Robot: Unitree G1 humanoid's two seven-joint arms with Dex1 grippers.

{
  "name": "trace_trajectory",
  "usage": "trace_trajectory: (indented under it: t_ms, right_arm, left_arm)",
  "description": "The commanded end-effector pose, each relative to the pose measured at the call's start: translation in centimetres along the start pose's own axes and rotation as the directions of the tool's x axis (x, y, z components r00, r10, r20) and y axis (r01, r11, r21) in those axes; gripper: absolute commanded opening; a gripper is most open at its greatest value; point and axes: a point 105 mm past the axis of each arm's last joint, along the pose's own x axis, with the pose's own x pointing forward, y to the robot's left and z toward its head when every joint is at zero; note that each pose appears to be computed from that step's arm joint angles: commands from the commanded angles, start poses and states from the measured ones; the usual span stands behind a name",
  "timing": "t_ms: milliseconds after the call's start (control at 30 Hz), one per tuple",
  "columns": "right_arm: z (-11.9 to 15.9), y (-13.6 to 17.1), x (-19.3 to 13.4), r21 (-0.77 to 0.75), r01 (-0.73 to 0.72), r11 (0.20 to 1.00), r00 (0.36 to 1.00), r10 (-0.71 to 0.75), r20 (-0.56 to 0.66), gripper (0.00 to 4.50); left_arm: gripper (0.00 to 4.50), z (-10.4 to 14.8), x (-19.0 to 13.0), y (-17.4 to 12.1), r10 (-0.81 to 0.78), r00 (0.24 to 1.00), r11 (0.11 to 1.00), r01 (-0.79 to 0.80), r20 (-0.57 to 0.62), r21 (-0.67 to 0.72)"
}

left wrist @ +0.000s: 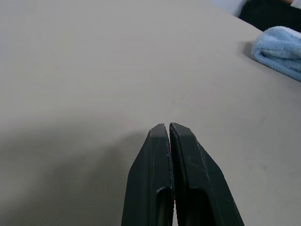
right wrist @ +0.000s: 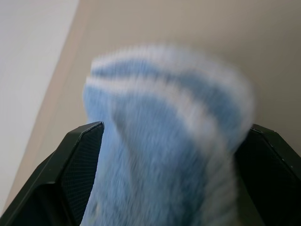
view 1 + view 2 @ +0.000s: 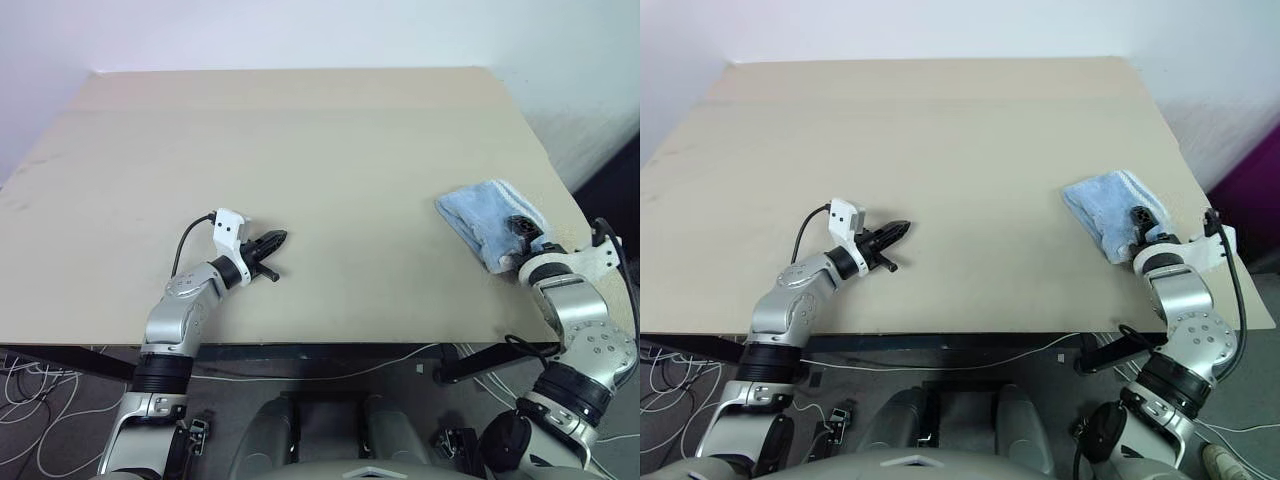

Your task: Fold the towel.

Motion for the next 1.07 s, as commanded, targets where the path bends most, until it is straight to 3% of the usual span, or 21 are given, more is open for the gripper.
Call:
trace_trajectory:
  t_ms: [33,133,200,300,467,567,767,1067]
  right_arm:
    - [3.4,2.8,-1.1,-0.177,-0.091,0.98,0.984,0.115,0.133,4.44]
    - [2.9,5.2,-1.5,-0.416,-0.171,0.893,0.965,0.236,0.11,4.44]
    - [1.3,7.7,-1.9,-0.599,-0.261,0.757,0.937,0.349,0.032,4.44]
    - [-2.3,10.7,-2.6,-0.733,-0.409,0.544,0.868,0.48,-0.129,4.44]
    - [-9.0,12.7,-3.6,-0.769,-0.587,0.255,0.738,0.558,-0.378,4.44]
    - [-12.8,13.0,-4.0,-0.733,-0.663,0.151,0.669,0.558,-0.491,4.44]
    - [-16.1,12.1,-3.0,-0.715,-0.695,0.069,0.635,0.525,-0.566,4.44]
    - [-17.7,12.0,-2.9,-0.696,-0.716,0.056,0.609,0.538,-0.583,4.44]
  left_arm:
    - [0.14,1.2,-0.2,2.2,0.097,0.995,0.994,-0.099,0.031,0.042]
    - [0.14,1.6,-0.6,4.5,0.207,0.977,0.976,-0.209,0.044,0.056]
    - [0.14,2.0,-1.1,5.7,0.265,0.962,0.961,-0.269,0.063,0.068]
    - [0.14,2.6,-1.9,6.7,0.296,0.951,0.95,-0.303,0.087,0.075]
    - [0.14,3.3,-3.0,6.6,0.299,0.947,0.946,-0.31,0.119,0.095]
    - [0.14,3.4,-3.6,6.4,0.299,0.946,0.945,-0.312,0.124,0.099]
    - [0.14,3.2,-3.8,5.4,0.286,0.95,0.947,-0.3,0.125,0.112]
    - [0.14,3.4,-4.1,5.1,0.286,0.951,0.945,-0.301,0.118,0.13]
